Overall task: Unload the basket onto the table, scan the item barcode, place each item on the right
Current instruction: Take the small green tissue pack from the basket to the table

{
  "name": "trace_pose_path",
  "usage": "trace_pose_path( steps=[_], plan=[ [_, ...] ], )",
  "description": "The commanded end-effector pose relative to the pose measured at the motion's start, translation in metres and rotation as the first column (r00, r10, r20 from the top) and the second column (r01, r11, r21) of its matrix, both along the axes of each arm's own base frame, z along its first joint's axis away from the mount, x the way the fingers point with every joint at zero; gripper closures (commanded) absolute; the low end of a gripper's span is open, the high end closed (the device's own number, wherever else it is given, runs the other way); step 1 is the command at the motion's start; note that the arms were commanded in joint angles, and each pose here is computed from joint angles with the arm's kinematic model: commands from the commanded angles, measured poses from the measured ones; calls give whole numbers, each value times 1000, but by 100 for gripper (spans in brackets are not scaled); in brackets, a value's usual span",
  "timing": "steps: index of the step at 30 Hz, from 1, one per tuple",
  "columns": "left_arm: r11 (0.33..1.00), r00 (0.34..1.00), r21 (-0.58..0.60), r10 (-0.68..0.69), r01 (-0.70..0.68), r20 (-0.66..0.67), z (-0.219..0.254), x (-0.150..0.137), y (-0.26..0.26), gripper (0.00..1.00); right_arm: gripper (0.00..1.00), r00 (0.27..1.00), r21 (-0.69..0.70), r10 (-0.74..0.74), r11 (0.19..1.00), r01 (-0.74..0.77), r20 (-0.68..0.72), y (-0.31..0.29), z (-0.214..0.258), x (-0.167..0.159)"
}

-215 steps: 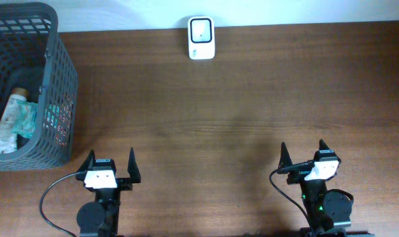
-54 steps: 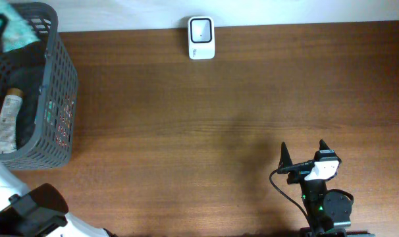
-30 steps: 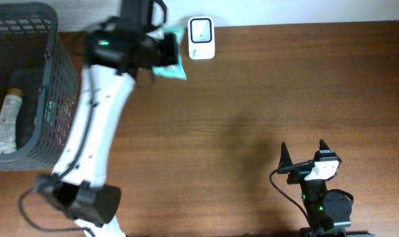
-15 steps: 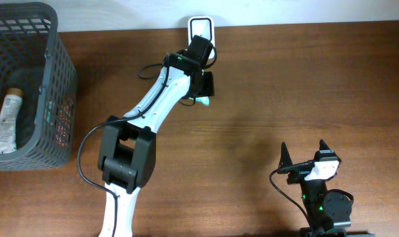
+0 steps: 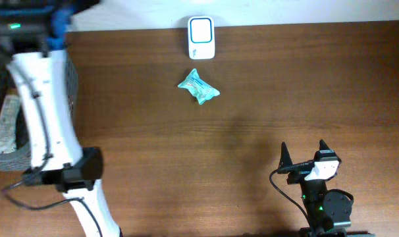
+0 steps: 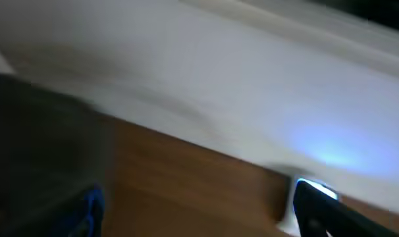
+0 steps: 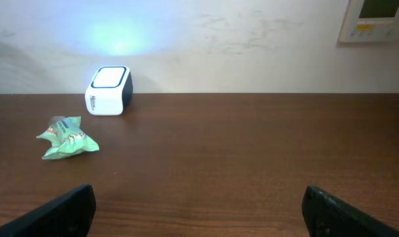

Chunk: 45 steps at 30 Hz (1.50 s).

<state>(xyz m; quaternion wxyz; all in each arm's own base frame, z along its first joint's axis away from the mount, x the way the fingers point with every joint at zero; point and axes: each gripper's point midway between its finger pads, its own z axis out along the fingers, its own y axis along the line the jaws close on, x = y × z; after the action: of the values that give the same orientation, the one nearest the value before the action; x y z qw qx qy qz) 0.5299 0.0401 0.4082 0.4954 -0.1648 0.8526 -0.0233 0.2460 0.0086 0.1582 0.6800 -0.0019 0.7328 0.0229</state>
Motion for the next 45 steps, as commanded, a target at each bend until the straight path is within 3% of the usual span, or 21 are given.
trace_pose_path(
  steps=[1,4,8,12,15,18,21,25,37,40,42,43,45],
  plan=[
    [982,987,147,131,-117,-88,-12,-24,89,21,1,1000,11,-16,1000,16,-5,-3,-3,0],
    [959,948,159,263,-236,-179,-40,-49,166,22,1,1000,11,-15,1000,15,-5,-3,-3,0],
    [943,881,137,332,-303,-338,-100,-70,212,23,1,1000,11,-15,1000,15,-5,-3,-3,0],
    [965,805,159,264,-211,-532,-186,-79,223,18,1,1000,11,-16,1000,16,-5,-3,-3,0],
    [969,752,131,245,-209,-612,-243,-87,225,36,1,1000,11,-16,1000,16,-5,-3,-3,0],
    [969,727,100,236,-226,-645,-271,-99,231,40,1,1000,11,-15,1000,15,-5,-3,-3,0],
    [980,740,-26,133,-200,-659,-294,-104,228,37,1,1000,11,-16,1000,16,-5,-3,-3,0],
    [991,716,-57,51,-125,-696,-321,-110,223,34,1,1000,11,-15,1000,15,-5,-3,-3,0],
    [983,630,-117,-4,-139,-777,-381,-119,218,54,1,1000,11,-16,1000,16,-5,-3,-3,0],
    [971,667,-229,-125,-70,-735,-382,-111,198,65,1,1000,11,-15,1000,15,-5,-3,-3,0],
    [955,686,-294,-180,-51,-705,-380,-107,186,46,1,1000,11,-16,1000,16,-5,-3,-3,0],
    [953,681,-297,-183,-53,-709,-380,-108,185,51,1,1000,11,-15,1000,15,-5,-3,-3,0],
    [953,681,-297,-182,-54,-709,-380,-109,185,94,1,1000,11,-16,1000,16,-5,-3,-3,0]
  ],
)
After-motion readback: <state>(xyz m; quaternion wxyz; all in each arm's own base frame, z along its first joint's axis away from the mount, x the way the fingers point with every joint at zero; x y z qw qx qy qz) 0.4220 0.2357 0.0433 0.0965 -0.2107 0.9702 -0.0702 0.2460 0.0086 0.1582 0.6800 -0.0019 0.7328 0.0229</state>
